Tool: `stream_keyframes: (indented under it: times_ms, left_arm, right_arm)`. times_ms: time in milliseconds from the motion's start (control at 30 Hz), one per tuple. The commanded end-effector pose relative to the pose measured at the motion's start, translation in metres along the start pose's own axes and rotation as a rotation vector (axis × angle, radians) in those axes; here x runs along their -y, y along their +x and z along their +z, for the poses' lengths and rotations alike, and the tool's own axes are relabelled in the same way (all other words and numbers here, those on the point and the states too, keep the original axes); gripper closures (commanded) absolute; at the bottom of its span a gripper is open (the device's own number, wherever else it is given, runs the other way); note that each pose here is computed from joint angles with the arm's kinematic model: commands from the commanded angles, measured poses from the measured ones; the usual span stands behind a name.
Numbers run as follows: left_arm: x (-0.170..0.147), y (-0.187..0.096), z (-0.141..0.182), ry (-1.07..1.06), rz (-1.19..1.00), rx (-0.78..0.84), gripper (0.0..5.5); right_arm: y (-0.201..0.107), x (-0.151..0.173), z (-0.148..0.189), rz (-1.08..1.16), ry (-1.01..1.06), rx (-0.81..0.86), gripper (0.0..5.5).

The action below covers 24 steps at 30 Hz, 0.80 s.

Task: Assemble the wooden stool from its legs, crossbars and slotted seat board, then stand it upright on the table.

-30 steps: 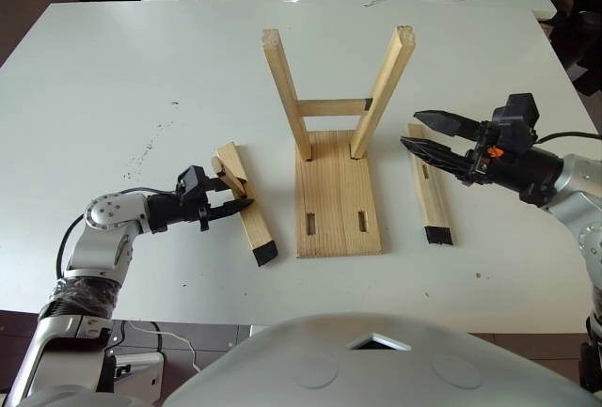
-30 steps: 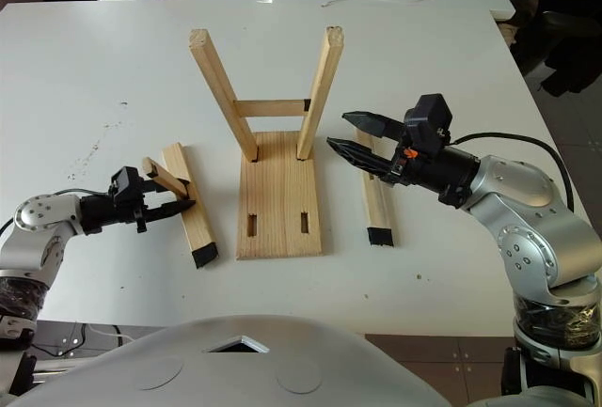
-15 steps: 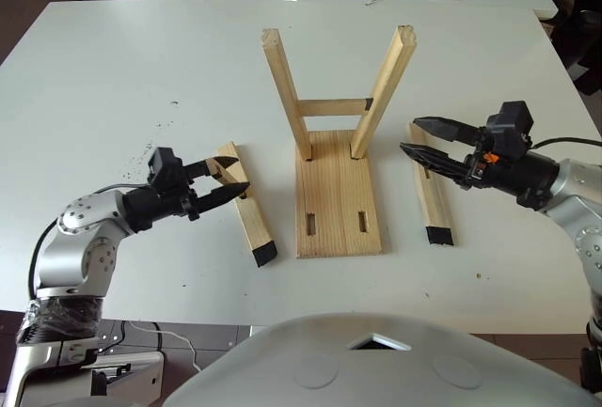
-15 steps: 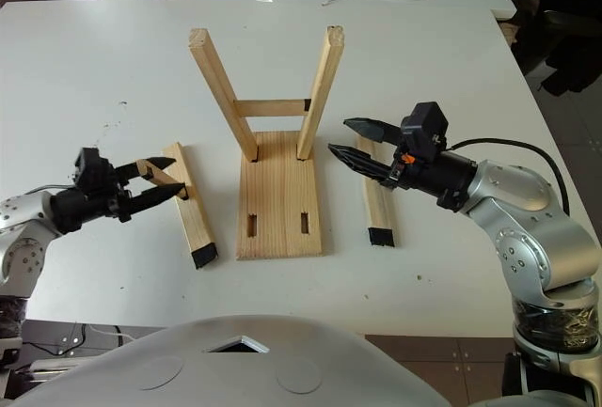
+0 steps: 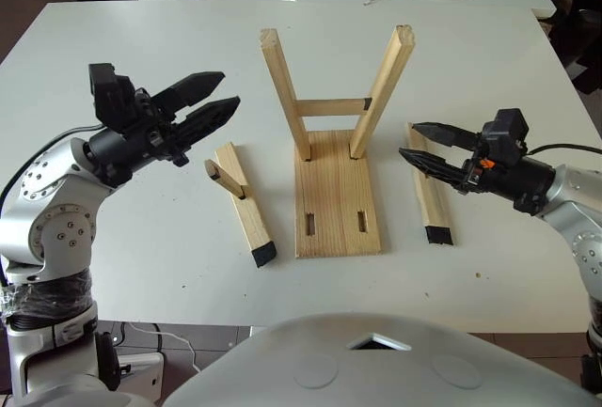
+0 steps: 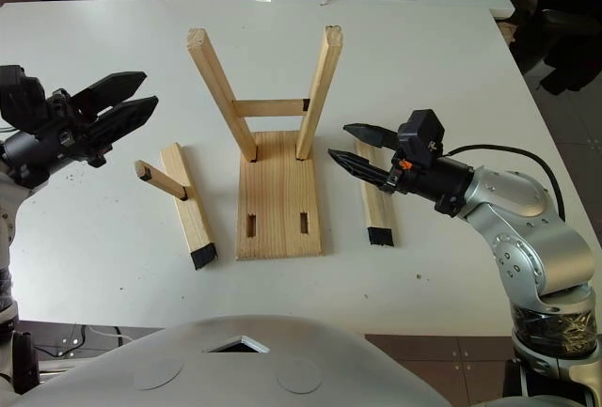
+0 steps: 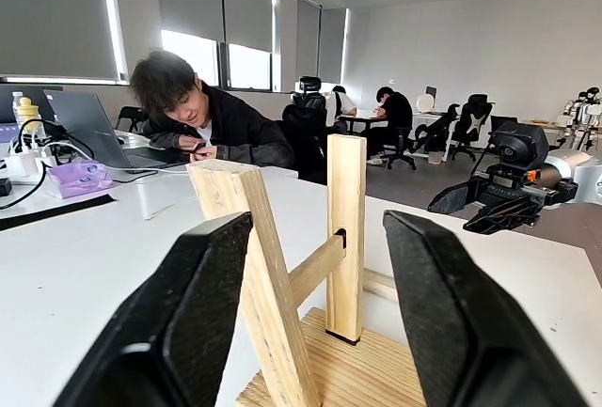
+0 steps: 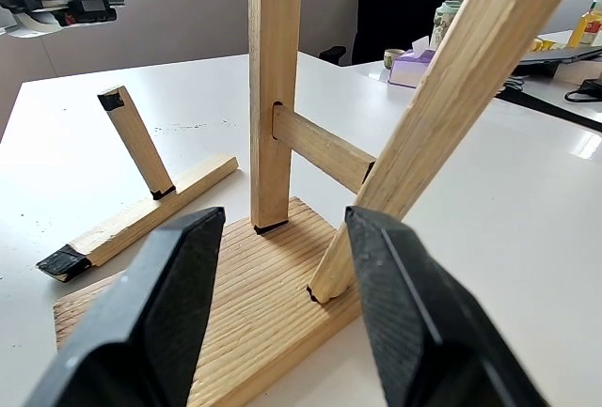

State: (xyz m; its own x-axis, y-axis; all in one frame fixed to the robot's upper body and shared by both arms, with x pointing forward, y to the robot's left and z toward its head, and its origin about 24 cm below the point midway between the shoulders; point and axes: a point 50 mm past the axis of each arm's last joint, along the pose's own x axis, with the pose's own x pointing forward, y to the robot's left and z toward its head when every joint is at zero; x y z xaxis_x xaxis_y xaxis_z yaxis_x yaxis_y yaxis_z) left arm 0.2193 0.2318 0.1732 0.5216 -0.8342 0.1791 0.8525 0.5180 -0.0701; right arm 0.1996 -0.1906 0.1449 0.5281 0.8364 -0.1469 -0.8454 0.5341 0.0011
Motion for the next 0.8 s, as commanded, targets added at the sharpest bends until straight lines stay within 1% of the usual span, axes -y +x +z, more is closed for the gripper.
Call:
stream_keyframes:
  times_ms: [33,133,200,267,333,400,433,467,500,567,600,667,733,767,800]
  left_arm:
    - [0.002,0.007,0.012,0.011,-0.021,0.022,3.10]
    - [0.004,0.014,0.024,0.019,-0.048,0.058,3.10]
    - [0.005,0.016,0.020,0.013,-0.065,0.039,3.10]
    - [0.003,0.014,-0.003,-0.032,-0.066,-0.027,3.10]
    - [-0.001,0.009,-0.045,-0.111,-0.036,-0.133,3.10]
    - [0.004,-0.004,-0.085,-0.154,-0.016,-0.250,3.10]
    - [0.005,-0.009,-0.095,-0.162,-0.011,-0.277,3.10]
    - [0.004,-0.012,-0.098,-0.162,-0.001,-0.278,3.10]
    - [0.001,-0.011,-0.094,-0.154,0.014,-0.255,3.10]
    - [-0.007,-0.004,-0.076,-0.121,0.026,-0.178,3.10]
    - [-0.010,0.001,-0.062,-0.096,0.023,-0.128,3.10]
    - [-0.008,0.019,-0.014,-0.019,-0.021,0.019,3.10]
    - [0.010,0.037,0.028,0.051,-0.126,0.114,3.10]
    - [0.021,0.043,0.037,0.070,-0.180,0.110,3.10]
    - [0.034,0.045,0.034,0.073,-0.239,0.053,3.10]
  right_arm:
    - [0.001,0.000,0.003,0.000,-0.020,0.004,3.13]
    - [0.001,-0.001,0.005,0.006,-0.008,0.026,3.13]
    - [0.001,-0.002,0.005,0.002,-0.008,0.025,3.13]
    - [0.001,-0.003,0.002,-0.003,-0.008,0.020,3.13]
    - [0.004,-0.003,0.000,-0.006,-0.006,0.018,3.13]
    - [0.008,-0.002,-0.001,0.002,-0.008,0.017,3.13]
    - [0.008,-0.001,-0.001,0.004,-0.009,0.017,3.13]
    - [0.008,-0.001,-0.001,0.005,-0.010,0.017,3.13]
    - [0.007,-0.001,0.000,0.005,-0.011,0.017,3.13]
    - [0.005,0.000,0.000,0.004,-0.012,0.017,3.13]
    - [0.005,0.000,0.001,0.003,-0.013,0.017,3.13]
    - [0.004,-0.001,0.001,0.005,-0.014,0.019,3.13]
    - [0.003,-0.002,0.001,0.006,-0.013,0.023,3.13]
    - [0.003,-0.003,0.001,0.004,-0.012,0.024,3.13]
    - [0.003,-0.003,0.001,0.001,-0.011,0.026,3.13]
